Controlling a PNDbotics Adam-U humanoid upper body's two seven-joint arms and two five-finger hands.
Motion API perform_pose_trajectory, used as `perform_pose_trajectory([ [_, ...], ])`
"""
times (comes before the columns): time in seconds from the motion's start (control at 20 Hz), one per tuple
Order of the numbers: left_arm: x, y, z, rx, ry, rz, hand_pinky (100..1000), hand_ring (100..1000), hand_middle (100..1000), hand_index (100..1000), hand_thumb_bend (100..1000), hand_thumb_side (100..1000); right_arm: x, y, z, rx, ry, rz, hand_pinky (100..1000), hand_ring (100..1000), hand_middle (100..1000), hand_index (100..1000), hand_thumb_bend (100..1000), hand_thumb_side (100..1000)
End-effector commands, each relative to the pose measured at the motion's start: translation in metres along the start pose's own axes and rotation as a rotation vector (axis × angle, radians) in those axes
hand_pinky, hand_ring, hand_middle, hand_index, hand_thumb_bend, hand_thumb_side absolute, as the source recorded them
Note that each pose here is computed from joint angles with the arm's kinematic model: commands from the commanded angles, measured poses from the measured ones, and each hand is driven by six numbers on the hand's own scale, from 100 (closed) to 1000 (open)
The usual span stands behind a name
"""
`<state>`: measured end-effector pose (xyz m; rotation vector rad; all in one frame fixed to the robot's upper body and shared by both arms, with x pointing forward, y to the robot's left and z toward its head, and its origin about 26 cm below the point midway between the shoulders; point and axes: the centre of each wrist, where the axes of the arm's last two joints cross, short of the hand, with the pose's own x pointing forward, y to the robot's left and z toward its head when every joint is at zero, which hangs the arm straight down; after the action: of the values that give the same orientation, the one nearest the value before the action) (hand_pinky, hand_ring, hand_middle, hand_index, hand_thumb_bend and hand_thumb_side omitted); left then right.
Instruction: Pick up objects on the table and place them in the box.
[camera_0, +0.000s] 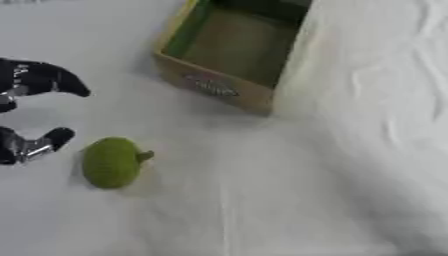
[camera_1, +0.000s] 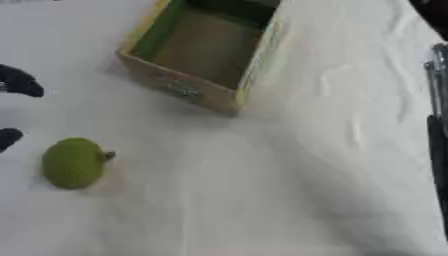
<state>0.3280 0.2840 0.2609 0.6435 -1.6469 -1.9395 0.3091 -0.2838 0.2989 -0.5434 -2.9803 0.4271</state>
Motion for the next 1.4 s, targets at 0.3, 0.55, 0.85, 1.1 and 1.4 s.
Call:
perform_pose_trajectory([
  [0.3, 0.012, 0.006, -0.014, -0.062, -0.015, -0.045, 881, 925, 829, 931, 373, 573, 0.005, -0.004, -0.007, 0.003, -0.033, 0.007, 815, 783, 600, 763, 100, 418],
  [0.55, 0.013, 0.001, -0.018, -0.125, -0.05, -0.077, 904, 948, 842, 936, 457, 646, 0.005, -0.003, -0.007, 0.007, -0.033, 0.006, 815, 782, 600, 763, 100, 414],
  [0.85, 0.006, -0.008, -0.013, -0.184, -0.023, -0.093, 891, 941, 833, 937, 505, 682, 0.005, -0.003, -0.006, 0.015, -0.032, 0.006, 815, 782, 600, 762, 100, 415],
  [1.1, 0.0, -0.016, -0.015, -0.189, 0.044, -0.1, 829, 877, 759, 927, 575, 606, 0.005, -0.003, -0.006, 0.018, -0.03, 0.005, 815, 782, 600, 762, 100, 418],
  [1.4, -0.004, -0.028, -0.02, -0.205, 0.086, -0.131, 815, 834, 687, 924, 629, 609, 0.005, -0.003, -0.006, 0.017, -0.03, 0.004, 815, 782, 600, 762, 100, 416],
])
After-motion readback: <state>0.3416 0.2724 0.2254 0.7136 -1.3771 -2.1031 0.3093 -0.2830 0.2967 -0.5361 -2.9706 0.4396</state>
